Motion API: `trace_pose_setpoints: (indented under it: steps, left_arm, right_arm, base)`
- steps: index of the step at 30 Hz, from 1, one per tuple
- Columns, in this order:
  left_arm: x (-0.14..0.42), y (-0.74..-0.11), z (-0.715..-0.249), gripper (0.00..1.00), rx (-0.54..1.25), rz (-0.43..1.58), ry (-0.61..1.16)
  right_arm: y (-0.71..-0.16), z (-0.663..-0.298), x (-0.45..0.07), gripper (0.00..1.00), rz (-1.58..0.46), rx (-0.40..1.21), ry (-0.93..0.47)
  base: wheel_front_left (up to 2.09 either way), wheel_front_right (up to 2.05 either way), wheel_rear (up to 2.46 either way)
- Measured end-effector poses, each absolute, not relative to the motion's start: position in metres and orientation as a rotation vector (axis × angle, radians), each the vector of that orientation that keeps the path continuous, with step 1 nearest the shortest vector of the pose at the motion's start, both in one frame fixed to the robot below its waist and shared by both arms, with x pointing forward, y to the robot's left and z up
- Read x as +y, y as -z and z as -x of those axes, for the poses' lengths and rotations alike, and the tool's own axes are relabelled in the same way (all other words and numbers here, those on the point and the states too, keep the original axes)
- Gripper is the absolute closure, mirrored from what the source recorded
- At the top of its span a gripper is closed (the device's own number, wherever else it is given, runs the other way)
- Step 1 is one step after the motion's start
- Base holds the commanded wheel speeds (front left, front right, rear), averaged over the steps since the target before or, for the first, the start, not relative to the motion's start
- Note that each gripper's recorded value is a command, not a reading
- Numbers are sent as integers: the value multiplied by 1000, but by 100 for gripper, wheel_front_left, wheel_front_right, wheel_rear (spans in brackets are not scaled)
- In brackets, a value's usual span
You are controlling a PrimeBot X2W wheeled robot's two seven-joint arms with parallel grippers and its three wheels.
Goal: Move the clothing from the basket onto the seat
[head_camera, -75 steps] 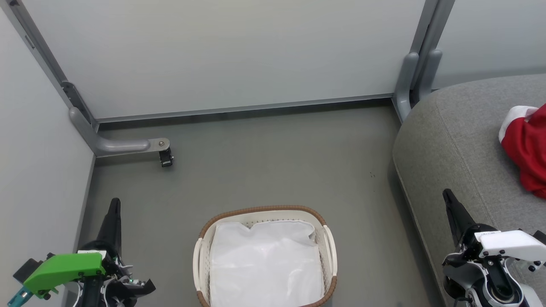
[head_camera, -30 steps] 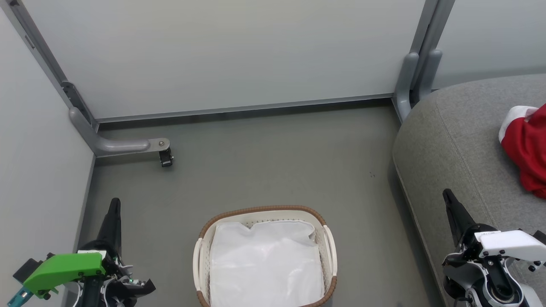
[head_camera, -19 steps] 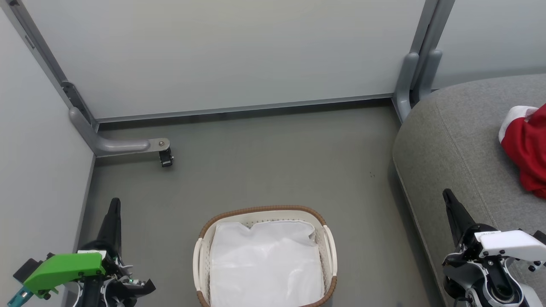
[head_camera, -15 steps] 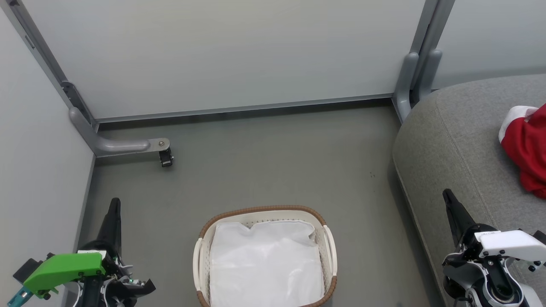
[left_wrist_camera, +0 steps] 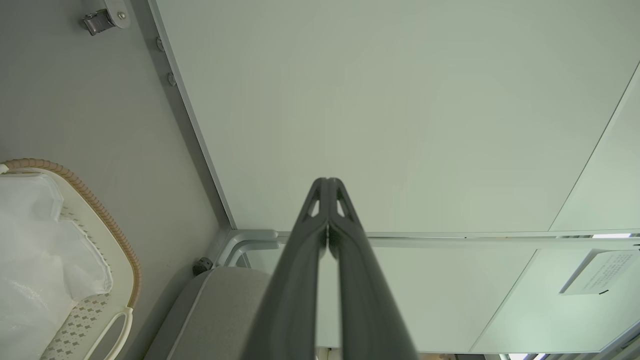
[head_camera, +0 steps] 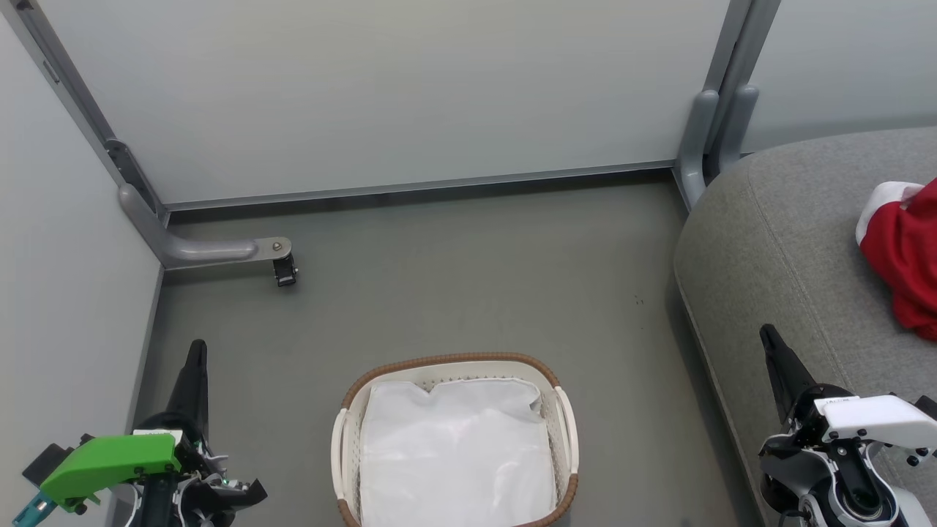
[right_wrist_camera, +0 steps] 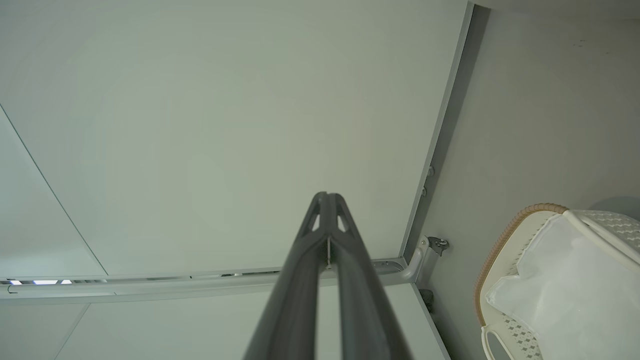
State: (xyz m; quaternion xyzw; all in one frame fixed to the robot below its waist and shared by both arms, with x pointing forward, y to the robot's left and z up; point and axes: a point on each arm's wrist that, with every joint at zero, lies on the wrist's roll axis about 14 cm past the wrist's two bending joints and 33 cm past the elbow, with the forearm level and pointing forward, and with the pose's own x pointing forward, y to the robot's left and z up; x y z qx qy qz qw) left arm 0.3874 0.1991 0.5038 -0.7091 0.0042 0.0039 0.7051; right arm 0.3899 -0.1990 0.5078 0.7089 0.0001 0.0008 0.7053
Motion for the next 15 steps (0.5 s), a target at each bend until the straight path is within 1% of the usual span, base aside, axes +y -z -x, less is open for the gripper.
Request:
trace_pose_setpoints:
  steps: [15]
  left_arm:
    - [199, -504, -387, 100, 9, 1577, -8]
  right_arm:
    - [-508, -390, -199, 100, -1576, 0, -2]
  base:
    - [0, 0, 0]
